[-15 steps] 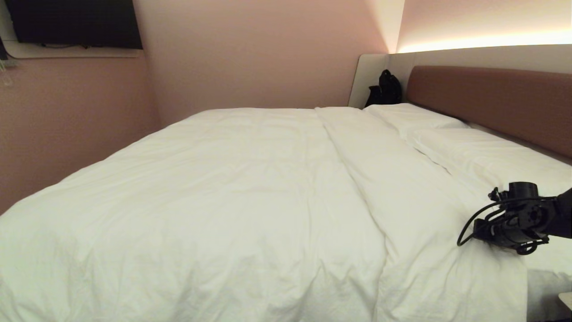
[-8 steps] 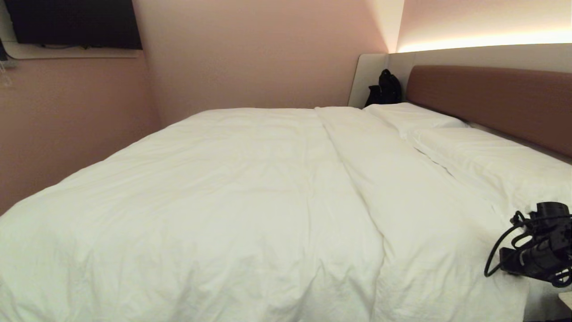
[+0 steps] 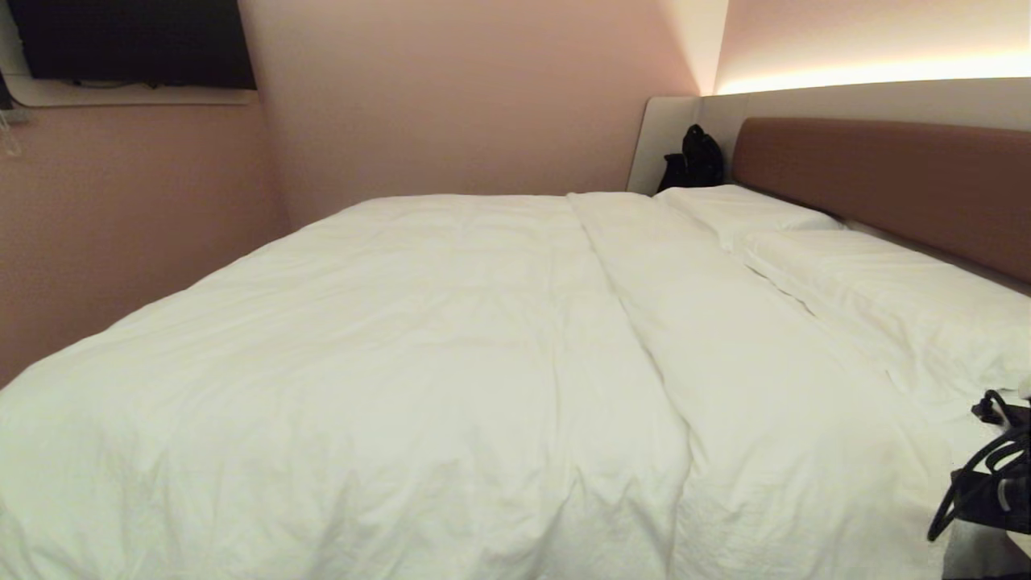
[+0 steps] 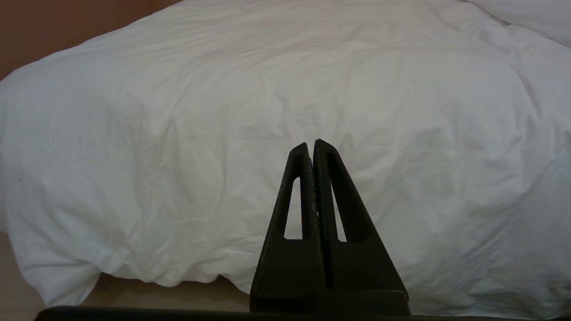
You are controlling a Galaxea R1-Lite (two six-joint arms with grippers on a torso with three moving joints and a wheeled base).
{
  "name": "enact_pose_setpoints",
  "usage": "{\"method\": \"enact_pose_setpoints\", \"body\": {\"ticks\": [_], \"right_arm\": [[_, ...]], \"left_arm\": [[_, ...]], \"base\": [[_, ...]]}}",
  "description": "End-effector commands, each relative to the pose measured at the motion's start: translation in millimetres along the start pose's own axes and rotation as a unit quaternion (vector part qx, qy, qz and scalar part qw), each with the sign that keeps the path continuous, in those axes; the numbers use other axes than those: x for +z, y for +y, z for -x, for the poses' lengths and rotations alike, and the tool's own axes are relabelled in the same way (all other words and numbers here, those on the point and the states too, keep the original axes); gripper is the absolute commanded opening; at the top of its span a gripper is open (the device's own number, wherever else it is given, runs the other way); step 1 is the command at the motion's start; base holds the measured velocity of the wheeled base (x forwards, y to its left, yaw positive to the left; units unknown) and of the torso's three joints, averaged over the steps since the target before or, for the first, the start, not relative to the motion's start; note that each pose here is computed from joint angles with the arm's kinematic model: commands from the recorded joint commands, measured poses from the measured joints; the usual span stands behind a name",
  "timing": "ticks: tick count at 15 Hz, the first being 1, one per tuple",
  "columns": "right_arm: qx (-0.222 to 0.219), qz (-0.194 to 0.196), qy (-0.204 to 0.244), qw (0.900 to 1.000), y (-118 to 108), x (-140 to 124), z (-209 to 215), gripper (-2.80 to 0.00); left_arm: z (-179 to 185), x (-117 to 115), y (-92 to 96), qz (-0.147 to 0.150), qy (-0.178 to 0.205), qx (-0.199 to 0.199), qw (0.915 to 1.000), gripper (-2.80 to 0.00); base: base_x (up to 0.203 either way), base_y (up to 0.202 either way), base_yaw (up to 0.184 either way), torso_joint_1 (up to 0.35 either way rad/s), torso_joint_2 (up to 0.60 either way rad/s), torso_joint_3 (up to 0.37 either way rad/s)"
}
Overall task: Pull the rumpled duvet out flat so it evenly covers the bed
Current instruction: Flatten the corners of the folded blanket
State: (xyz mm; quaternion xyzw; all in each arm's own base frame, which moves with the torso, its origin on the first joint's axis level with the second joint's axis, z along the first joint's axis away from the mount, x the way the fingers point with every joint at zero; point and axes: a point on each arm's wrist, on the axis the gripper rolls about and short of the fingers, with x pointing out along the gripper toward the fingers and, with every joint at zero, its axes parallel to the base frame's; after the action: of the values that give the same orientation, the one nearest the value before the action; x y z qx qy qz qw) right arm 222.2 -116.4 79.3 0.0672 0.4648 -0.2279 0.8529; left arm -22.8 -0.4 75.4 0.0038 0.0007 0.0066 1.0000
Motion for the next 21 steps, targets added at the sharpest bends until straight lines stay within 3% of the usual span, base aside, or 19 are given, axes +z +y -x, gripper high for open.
{"method": "enact_pose_setpoints", "body": {"ticks": [1,6,10,14,17,21], "right_arm": [[0.031,0.001,-0.068,0.997,-1.6,-2.7,41.1,-2.8],[0.16,0.048,-0.093,0.982,38.3,-2.3,59.2,-2.8],[0.233,0.074,-0.09,0.966,110.3,28.7,55.3,-2.8],[0.203,0.087,-0.056,0.974,162.2,38.0,20.3,-2.8],[0.177,0.088,-0.015,0.98,176.3,30.3,-15.8,-2.8],[0.176,0.095,-0.007,0.98,182.3,26.4,-20.7,-2.8]], "left_arm": [[0.0,-0.1,0.0,0.0,0.0,0.0,1.0,-2.8],[0.1,0.3,0.0,0.0,-0.001,0.0,1.0,-2.8],[0.0,0.1,0.0,0.0,0.0,0.0,1.0,-2.8],[0.1,0.3,0.0,0.0,-0.001,0.0,1.0,-2.8],[0.0,-0.1,0.0,0.0,0.0,0.0,1.0,-2.8],[0.0,-0.1,0.0,0.0,0.0,0.0,1.0,-2.8]], "base": [[0.0,0.0,0.0,0.0,0.0,0.0],[0.0,0.0,0.0,0.0,0.0,0.0],[0.0,0.0,0.0,0.0,0.0,0.0],[0.0,0.0,0.0,0.0,0.0,0.0],[0.0,0.0,0.0,0.0,0.0,0.0],[0.0,0.0,0.0,0.0,0.0,0.0]]}}
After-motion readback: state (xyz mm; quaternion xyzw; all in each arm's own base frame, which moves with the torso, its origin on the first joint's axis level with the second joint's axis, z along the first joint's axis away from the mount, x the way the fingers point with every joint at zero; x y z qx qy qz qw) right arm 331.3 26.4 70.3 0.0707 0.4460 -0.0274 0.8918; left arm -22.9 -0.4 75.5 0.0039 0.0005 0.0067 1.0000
